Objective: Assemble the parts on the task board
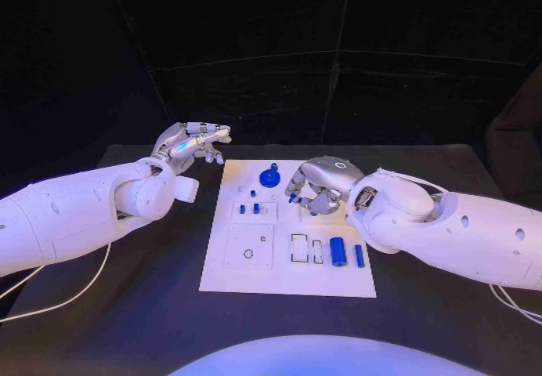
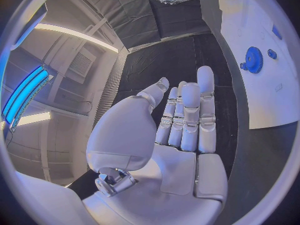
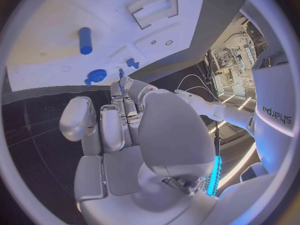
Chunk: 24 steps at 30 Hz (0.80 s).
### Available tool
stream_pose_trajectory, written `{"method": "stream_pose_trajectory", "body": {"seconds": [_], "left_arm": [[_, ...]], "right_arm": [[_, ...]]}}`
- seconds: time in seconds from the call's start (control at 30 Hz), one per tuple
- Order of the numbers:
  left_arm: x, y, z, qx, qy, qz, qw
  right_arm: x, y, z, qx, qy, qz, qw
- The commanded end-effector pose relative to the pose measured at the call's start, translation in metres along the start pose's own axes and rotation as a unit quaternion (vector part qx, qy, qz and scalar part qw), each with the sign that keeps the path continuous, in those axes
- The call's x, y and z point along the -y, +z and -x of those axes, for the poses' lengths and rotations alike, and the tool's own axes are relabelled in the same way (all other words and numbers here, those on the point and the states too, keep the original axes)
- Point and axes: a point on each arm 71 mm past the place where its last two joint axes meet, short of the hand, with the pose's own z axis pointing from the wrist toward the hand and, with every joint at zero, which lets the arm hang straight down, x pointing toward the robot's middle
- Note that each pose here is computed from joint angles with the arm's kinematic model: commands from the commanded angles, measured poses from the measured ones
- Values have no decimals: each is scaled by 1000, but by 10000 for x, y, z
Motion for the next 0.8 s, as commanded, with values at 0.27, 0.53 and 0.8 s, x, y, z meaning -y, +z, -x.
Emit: {"method": "stream_pose_trajectory", "body": {"seconds": [0.27,0.53,0.8], "left_arm": [[12,23,-79,-12,-8,-2,1000],[12,31,-114,-16,-10,-2,1000],[12,35,-142,-20,-11,-2,1000]], "right_arm": [[-297,185,-256,-44,12,36,998],[-387,241,-535,-80,6,44,996],[-441,279,-664,-94,1,49,994]]}}
